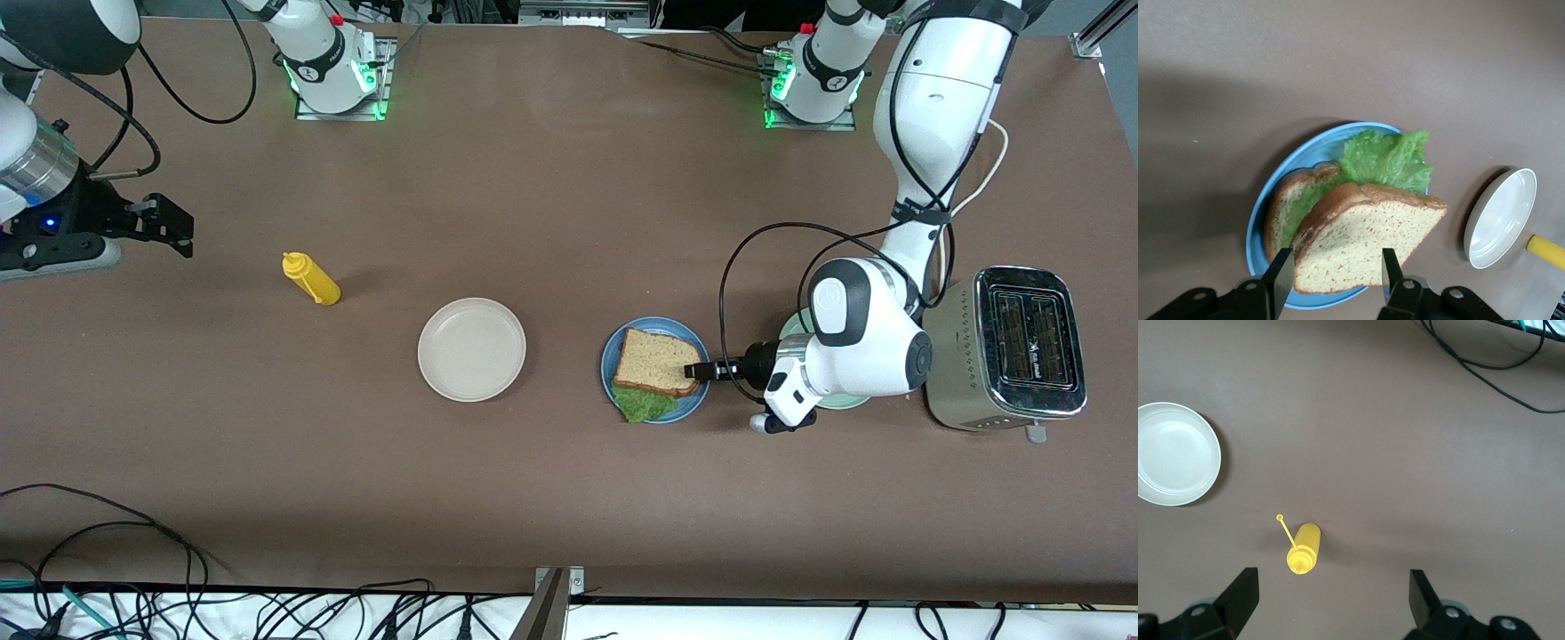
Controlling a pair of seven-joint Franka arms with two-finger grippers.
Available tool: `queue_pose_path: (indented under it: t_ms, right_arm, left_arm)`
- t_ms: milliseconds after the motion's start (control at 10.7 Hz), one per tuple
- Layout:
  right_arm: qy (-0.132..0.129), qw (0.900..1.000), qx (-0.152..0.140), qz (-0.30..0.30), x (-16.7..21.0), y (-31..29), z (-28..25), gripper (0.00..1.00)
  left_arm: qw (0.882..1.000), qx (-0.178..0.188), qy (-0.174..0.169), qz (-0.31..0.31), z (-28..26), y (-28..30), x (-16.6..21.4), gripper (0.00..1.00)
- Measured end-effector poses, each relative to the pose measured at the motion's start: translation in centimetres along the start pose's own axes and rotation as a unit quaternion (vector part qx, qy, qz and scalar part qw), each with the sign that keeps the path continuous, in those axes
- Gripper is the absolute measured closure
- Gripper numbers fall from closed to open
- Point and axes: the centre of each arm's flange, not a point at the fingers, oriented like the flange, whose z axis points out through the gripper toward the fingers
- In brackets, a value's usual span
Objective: Make sandwich in blue plate with both arms
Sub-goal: 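Lower the bread onto the lettuce and open the left gripper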
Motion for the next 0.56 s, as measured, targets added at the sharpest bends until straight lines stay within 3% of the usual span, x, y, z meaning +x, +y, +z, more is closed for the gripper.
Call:
queue_pose_path:
  t_ms: [280,467,561]
  right_arm:
    - [-0.004,1.000,0.001,0.008,0.1,-0.2,0.5,0.00]
    - [-0.004,1.000,0.003,0.013,0.1,-0.3,0.7,0.00]
    - [-0.004,1.000,0.005,0.018,0.1,-0.3,0.7,0.00]
  left_arm:
    - [1.000,-0.004,0.006,-0.012,-1.3,-1.6,0.7,0.33]
    - [1.000,-0.008,-0.003,-0.014,-3.2,-2.3,0.9,0.13]
    - [1.000,0.008,-0.008,-0.001,-5.0,-2.5,0.9,0.01]
